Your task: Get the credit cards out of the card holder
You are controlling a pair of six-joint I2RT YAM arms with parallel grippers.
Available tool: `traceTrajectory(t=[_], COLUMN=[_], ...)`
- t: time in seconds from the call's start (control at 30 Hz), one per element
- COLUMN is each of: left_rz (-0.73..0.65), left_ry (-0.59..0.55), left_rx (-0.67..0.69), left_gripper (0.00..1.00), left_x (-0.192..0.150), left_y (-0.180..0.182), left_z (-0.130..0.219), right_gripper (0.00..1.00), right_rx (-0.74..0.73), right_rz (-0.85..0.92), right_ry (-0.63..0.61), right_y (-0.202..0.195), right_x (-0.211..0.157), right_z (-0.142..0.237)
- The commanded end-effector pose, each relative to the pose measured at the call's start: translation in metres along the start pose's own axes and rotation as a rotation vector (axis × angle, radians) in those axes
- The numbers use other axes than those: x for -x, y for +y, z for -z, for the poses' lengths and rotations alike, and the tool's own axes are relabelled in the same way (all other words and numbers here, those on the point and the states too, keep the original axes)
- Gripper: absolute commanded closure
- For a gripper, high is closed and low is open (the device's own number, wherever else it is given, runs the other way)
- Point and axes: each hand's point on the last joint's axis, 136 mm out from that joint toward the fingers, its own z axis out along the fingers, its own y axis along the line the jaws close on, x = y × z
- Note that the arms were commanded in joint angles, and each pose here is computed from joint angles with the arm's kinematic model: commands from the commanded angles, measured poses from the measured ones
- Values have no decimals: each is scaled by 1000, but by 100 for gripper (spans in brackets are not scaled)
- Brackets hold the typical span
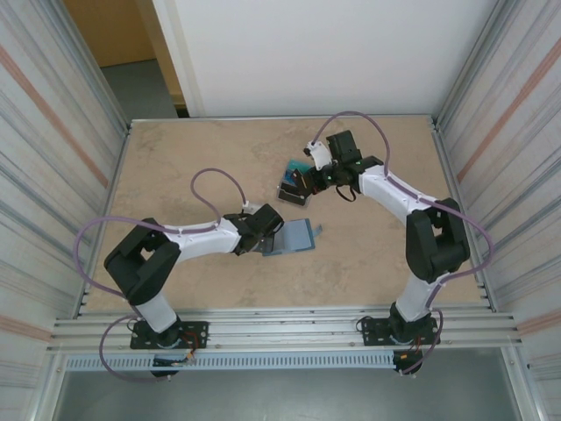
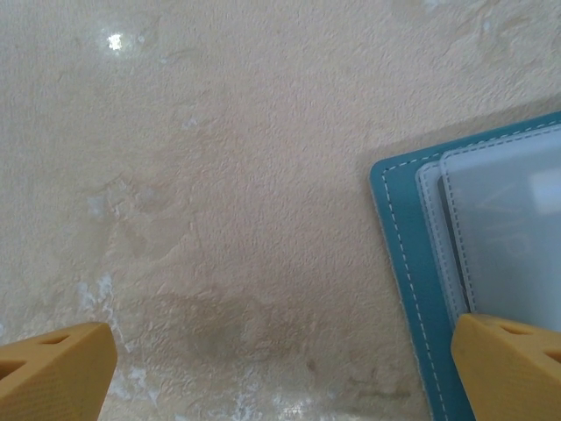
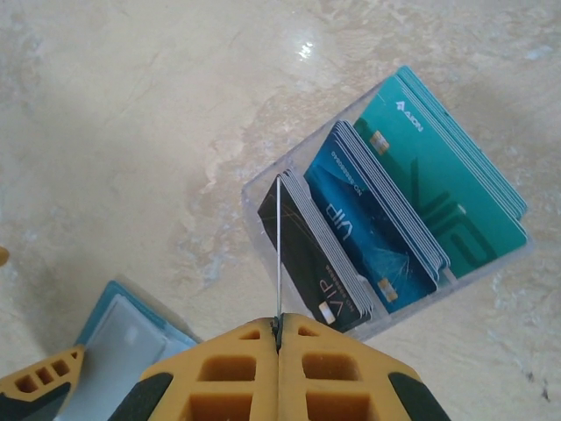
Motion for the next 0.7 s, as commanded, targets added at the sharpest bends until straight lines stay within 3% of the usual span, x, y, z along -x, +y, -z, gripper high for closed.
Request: traceTrajectory(t=[0.0,0.67], left_rz=[5,8], left_ry=[9,23], left_rx=[51,89], left_gripper=[1,1], left_x=[2,6], left_y=[10,27], left_z=[0,-6], right_gripper=[100,100], right_rx=[17,38], right_rz=[96,201], right_ry=[-12,45], right_y=[-3,-10], right_x=[12,13], right_z=[-7,-30])
